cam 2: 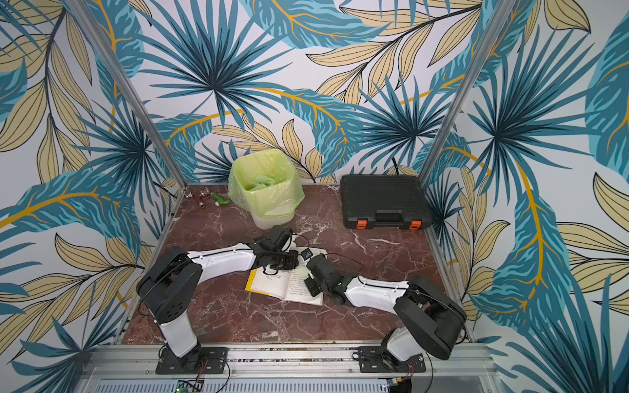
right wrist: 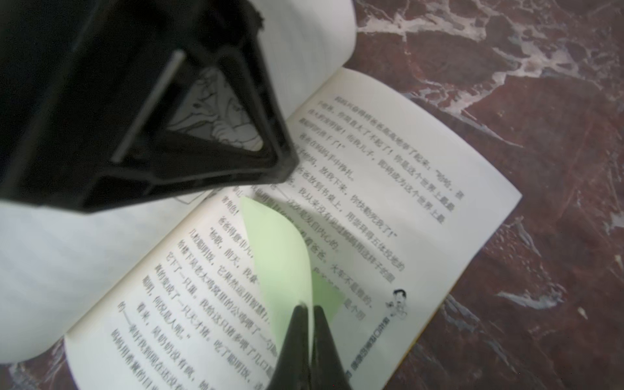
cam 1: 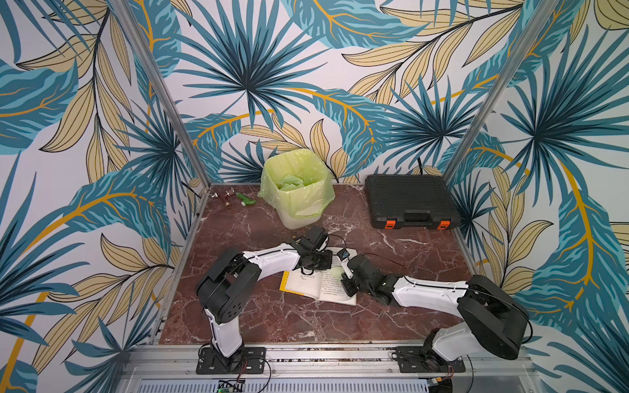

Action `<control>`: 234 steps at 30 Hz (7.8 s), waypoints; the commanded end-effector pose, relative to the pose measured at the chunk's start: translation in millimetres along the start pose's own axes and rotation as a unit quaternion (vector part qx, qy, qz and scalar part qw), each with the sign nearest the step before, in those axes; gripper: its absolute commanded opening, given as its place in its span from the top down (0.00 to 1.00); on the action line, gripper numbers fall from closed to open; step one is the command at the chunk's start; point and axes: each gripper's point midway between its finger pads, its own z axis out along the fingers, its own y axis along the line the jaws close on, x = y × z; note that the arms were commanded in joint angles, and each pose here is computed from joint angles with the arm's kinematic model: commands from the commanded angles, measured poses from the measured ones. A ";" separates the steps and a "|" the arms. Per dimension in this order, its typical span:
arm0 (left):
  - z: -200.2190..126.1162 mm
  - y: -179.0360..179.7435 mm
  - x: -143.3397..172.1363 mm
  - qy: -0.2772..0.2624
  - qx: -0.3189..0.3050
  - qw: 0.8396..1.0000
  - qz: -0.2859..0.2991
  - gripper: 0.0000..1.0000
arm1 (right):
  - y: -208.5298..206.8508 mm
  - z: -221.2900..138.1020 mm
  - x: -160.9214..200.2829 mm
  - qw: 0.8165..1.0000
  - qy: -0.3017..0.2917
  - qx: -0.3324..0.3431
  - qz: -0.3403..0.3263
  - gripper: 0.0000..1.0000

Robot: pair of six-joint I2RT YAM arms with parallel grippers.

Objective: Peel off the used sticky note
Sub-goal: Tear off the note from the book, then place the note in the trash bin, then tear off the note from the book.

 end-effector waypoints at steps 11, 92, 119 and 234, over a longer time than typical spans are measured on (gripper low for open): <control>0.3 8.5 6.5 0.006 -0.015 1.000 -0.001 0.97 | -38.2 -26.3 -21.1 0.979 -0.039 -0.058 0.190 1.00; -3.5 4.0 -0.6 -0.024 0.018 0.999 0.034 0.97 | -60.7 -64.9 -125.8 0.980 -0.028 -0.031 0.196 0.45; 9.4 4.3 0.2 -0.013 0.020 1.000 0.021 0.97 | -21.2 -50.8 40.4 0.910 0.182 -0.049 0.368 0.46; 18.5 -2.2 -1.4 -0.007 0.015 0.999 0.029 0.97 | -51.8 -12.5 14.9 0.918 0.118 -0.041 0.377 1.00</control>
